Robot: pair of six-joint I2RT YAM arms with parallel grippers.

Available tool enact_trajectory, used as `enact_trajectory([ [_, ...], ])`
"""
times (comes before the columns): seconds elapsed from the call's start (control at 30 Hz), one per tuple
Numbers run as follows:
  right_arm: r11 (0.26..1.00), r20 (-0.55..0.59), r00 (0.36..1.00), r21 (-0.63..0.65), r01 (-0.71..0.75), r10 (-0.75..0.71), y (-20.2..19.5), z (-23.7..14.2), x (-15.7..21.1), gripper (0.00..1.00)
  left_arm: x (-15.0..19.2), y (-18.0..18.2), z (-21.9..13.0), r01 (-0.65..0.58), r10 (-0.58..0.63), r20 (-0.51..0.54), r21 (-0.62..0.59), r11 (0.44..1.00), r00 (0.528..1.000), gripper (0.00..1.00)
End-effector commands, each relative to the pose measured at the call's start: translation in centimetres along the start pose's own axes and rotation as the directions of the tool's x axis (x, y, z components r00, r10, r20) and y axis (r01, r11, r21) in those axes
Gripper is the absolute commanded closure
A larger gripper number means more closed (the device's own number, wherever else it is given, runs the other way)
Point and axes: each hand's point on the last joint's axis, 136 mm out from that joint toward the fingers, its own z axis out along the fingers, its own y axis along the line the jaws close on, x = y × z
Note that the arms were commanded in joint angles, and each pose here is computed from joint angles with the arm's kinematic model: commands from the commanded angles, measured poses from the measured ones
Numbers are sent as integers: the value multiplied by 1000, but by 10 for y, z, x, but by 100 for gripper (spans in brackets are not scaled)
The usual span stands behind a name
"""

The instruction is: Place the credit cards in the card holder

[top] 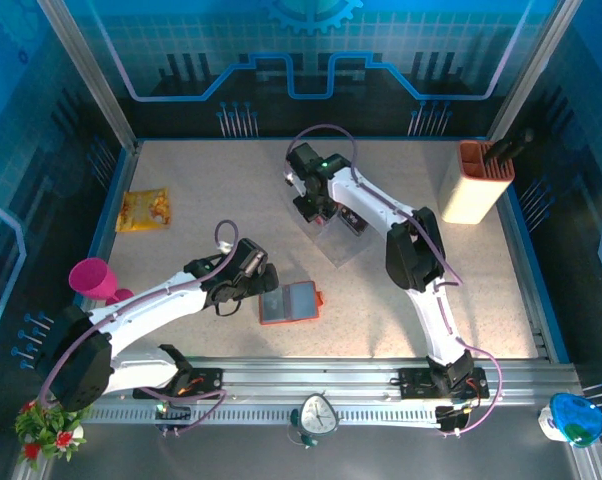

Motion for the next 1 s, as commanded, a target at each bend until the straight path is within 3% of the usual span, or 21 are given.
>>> enact_trajectory([
  [0.0, 998, 90, 996, -56, 17, -12, 12, -54, -10, 100, -9, -4, -9, -27, 27, 10, 0, 1000, 1000, 1],
  [0.17, 995, 191, 981, -104, -8, 28, 25, -96, -15, 100, -14, -5, -13, -55, 55, 21, -6, 998, 998, 1],
  [0.3, 975, 262, 957, -212, -71, 127, 38, -124, -9, 100, -15, -5, -14, -70, 71, 20, -10, 997, 997, 1],
  [0.5, 873, 322, 874, -447, -198, 363, 63, -148, 14, 100, -6, -5, -10, -91, 91, -28, -10, 996, 995, 1],
  [0.67, 748, 331, 778, -613, -252, 534, 92, -139, 49, 100, 6, 1, -3, -111, 109, -76, -25, 993, 991, 1],
  [0.97, 669, 351, 659, -672, -318, 666, 129, -108, 103, 100, 27, 15, 6, -108, 102, -108, -53, 993, 989, 1],
])
